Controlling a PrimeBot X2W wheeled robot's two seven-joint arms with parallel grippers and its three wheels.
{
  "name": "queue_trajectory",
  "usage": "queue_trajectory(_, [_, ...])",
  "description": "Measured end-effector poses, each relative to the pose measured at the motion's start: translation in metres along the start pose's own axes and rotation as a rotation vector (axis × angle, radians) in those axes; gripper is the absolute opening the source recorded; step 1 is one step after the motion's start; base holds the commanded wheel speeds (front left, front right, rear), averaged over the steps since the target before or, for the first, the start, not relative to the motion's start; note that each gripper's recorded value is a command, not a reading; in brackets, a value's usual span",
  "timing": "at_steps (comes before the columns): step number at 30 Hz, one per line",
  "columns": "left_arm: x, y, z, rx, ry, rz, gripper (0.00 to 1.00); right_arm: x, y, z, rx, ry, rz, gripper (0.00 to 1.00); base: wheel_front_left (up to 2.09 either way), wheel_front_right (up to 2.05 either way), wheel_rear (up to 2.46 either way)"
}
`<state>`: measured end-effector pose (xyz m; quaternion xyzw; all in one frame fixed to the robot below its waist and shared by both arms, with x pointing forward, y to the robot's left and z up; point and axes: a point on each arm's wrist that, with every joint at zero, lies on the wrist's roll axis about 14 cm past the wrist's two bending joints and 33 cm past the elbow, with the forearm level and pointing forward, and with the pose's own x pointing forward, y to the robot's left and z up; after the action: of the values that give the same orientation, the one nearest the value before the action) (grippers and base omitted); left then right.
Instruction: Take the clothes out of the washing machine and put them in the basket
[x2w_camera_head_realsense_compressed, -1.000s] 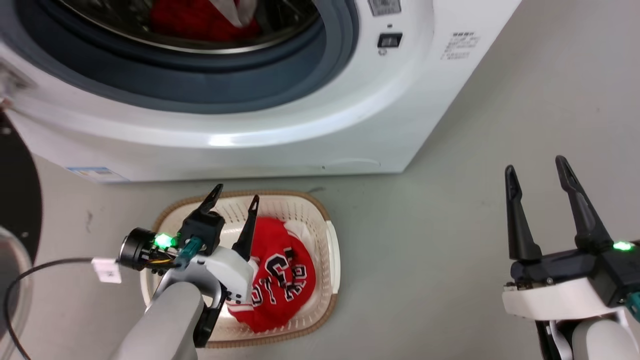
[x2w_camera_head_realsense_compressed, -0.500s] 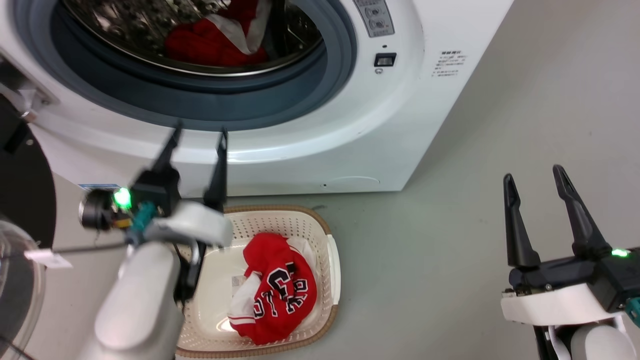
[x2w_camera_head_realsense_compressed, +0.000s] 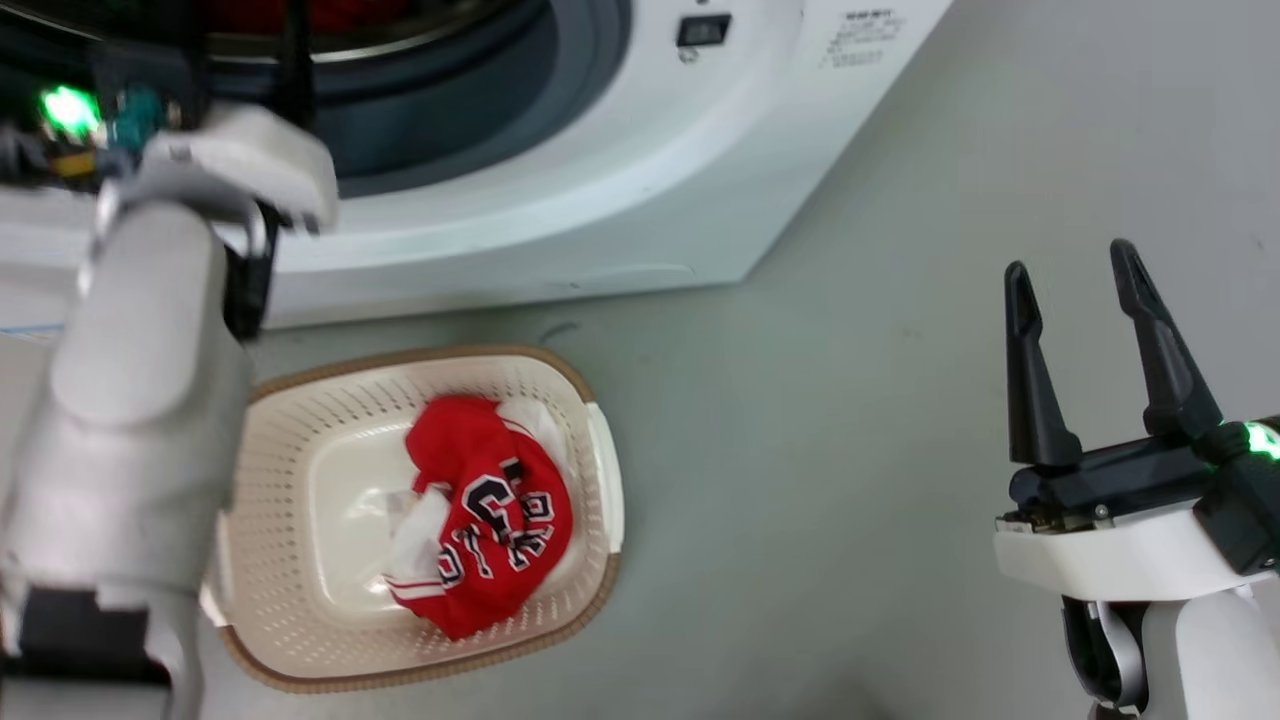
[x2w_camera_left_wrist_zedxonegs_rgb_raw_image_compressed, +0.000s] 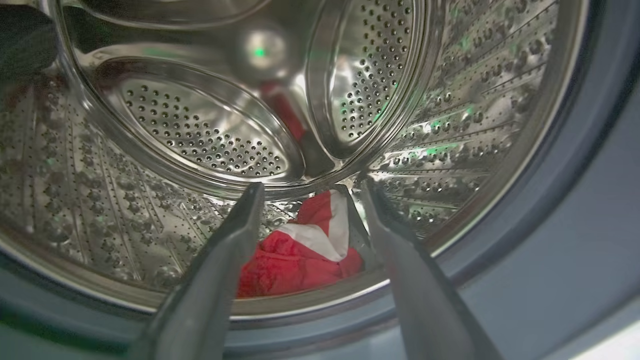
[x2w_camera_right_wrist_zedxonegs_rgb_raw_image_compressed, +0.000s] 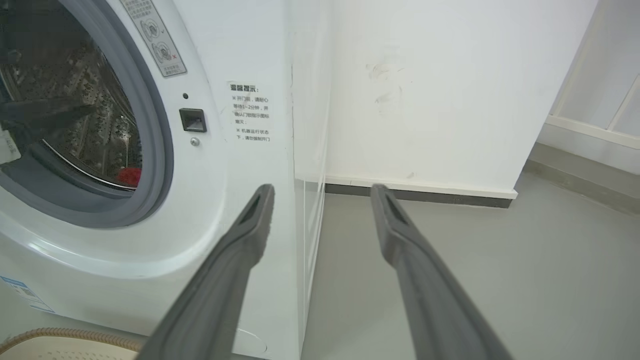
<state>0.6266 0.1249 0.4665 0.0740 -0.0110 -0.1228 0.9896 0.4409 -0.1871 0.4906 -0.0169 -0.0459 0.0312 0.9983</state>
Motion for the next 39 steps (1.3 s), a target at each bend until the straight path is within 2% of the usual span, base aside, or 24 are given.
queue_trajectory(7, [0.059,0.005,-0.032,0.094,0.105,-0.039,1.00,0.008,-0.011,-0.024,0.012,0.048,-0.027,1.00,0.00,0.00,0.00])
queue_trajectory(14, [0.107,0.013,-0.069,0.132,0.322,-0.067,1.00,0.010,-0.024,-0.049,0.007,0.106,-0.063,1.00,0.00,0.00,0.00])
queue_trajectory(16, [0.111,0.015,-0.088,0.149,0.433,-0.074,1.00,0.012,-0.027,-0.054,0.011,0.115,-0.070,1.00,0.00,0.00,0.00])
queue_trajectory(24, [0.125,0.018,-0.127,0.089,0.721,-0.059,1.00,0.010,-0.032,-0.068,0.013,0.151,-0.084,1.00,0.00,0.00,0.00])
queue_trajectory(28, [0.135,0.020,-0.132,0.102,0.791,-0.055,1.00,0.012,-0.041,-0.075,0.004,0.161,-0.106,1.00,0.00,0.00,0.00])
queue_trajectory(33, [0.124,0.040,-0.172,0.125,0.922,-0.020,1.00,0.011,-0.041,-0.090,0.015,0.195,-0.109,1.00,0.00,0.00,0.00])
queue_trajectory(39, [0.124,0.041,-0.195,0.133,0.953,-0.021,1.00,0.010,-0.045,-0.099,0.012,0.216,-0.118,1.00,0.00,0.00,0.00])
